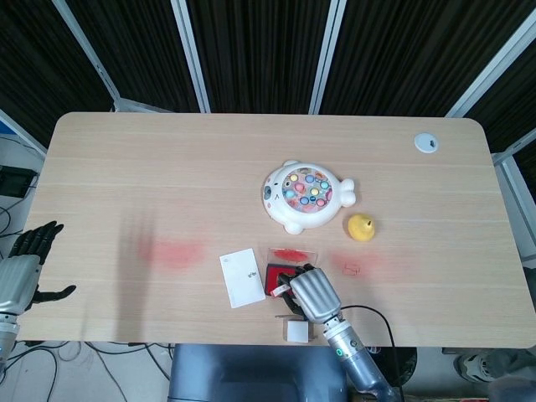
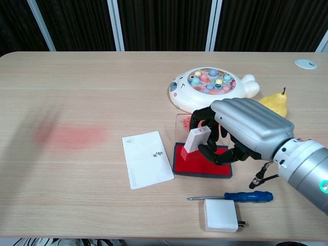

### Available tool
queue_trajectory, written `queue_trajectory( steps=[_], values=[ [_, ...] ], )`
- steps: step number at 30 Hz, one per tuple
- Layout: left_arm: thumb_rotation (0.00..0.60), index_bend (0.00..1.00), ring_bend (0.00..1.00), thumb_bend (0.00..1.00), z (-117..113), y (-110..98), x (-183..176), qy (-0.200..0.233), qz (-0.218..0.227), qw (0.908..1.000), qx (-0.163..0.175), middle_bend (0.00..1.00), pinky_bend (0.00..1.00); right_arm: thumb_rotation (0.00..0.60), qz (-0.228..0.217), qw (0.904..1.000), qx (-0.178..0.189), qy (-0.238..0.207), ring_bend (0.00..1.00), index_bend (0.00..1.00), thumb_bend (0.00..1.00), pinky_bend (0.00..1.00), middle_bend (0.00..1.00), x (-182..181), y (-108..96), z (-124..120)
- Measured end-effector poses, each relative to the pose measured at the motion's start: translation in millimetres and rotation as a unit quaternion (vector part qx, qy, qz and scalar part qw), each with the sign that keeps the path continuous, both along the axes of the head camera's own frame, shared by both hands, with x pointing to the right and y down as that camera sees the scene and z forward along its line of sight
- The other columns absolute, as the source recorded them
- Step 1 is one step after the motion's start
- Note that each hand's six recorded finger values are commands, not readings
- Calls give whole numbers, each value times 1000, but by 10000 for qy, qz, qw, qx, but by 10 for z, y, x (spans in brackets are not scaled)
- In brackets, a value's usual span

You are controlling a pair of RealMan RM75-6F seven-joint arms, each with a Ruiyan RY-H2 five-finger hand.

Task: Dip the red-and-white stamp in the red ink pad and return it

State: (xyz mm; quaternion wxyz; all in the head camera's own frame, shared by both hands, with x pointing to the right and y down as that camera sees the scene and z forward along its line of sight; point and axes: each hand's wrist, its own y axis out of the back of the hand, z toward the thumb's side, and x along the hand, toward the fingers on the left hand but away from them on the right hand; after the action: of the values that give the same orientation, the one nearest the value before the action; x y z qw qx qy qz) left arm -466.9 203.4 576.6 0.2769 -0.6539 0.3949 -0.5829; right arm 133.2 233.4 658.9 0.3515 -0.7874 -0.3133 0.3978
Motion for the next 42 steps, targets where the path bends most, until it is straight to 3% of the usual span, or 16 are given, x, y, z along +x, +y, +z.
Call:
queue_trajectory(
  steps=[4, 12, 42],
  values=[
    [600, 0, 0, 8, 4, 4, 10, 2, 15, 10000, -13, 0, 0, 600, -71, 9998, 195, -28, 526, 782, 681, 496, 675, 29, -22, 38],
    [600, 0, 0, 8, -2, 2, 4, 19, -21, 10000, -11, 0, 0, 600, -249, 9963, 541, 627, 528, 785, 681, 496, 678, 17, -4, 240],
    [600, 0, 0, 8, 8, -1, 7, 97, -57, 9999, -88, 0, 0, 600, -183, 9931, 239, 1133, 537, 798, 699, 497, 687, -38, 75, 617]
  ],
)
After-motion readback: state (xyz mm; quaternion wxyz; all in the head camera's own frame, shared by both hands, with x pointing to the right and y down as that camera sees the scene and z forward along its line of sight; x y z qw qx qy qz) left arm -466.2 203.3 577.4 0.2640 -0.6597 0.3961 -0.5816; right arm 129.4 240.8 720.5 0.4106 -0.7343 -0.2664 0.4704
